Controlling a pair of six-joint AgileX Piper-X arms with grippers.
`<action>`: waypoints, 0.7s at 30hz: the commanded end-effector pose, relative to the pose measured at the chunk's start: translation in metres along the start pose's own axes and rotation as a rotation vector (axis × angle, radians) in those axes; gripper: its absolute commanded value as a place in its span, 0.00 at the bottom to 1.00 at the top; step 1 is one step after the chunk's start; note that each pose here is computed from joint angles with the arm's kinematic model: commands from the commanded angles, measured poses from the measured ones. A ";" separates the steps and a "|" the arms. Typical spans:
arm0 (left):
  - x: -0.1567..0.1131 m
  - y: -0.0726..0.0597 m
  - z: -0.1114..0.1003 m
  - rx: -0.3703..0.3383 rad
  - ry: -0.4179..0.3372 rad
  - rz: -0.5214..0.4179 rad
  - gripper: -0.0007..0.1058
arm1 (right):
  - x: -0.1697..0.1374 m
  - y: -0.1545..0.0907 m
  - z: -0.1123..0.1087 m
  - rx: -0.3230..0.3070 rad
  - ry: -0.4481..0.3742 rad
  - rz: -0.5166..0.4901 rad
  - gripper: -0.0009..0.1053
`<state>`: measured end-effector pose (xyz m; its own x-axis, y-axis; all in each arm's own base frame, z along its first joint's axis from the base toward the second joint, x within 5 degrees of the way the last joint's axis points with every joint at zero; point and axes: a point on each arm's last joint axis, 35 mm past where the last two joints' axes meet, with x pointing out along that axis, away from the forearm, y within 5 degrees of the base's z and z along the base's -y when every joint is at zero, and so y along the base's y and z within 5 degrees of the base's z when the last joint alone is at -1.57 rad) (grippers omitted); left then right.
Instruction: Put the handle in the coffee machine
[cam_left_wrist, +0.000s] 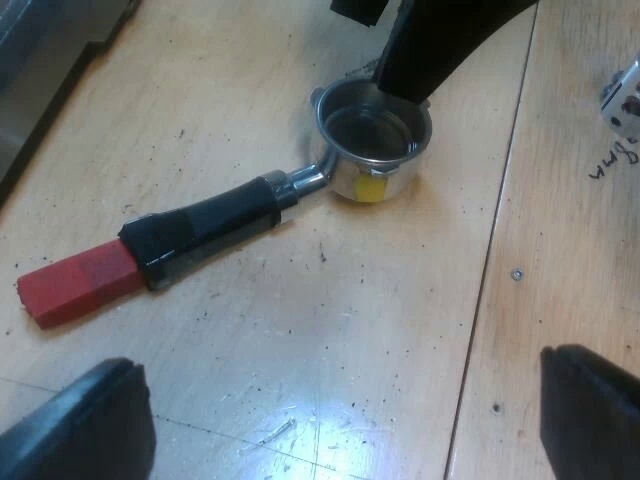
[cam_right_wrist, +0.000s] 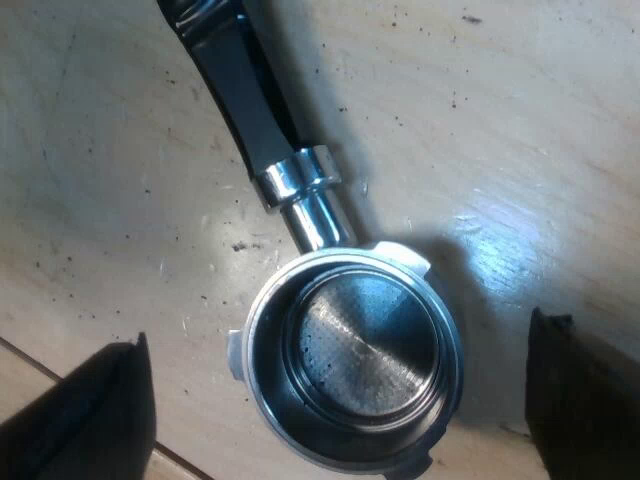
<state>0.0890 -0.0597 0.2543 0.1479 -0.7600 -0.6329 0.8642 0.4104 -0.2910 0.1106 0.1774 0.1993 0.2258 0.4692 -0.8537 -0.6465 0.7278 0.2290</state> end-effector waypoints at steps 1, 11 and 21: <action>0.000 -0.001 0.002 -0.006 -0.005 -0.007 0.77 | -0.002 0.002 0.004 -0.023 -0.018 0.008 0.73; 0.000 0.000 0.003 -0.048 -0.008 0.001 0.77 | -0.002 0.003 0.003 -0.023 -0.003 0.036 0.73; -0.001 0.001 0.005 -0.047 -0.018 0.035 0.77 | 0.002 -0.001 -0.005 -0.011 0.083 0.005 0.73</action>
<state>0.0912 -0.0601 0.2559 0.1726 -0.7551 -0.6325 0.8338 0.4539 -0.3144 0.1076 0.1746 0.1948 0.1724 0.4417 -0.8804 -0.6448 0.7263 0.2381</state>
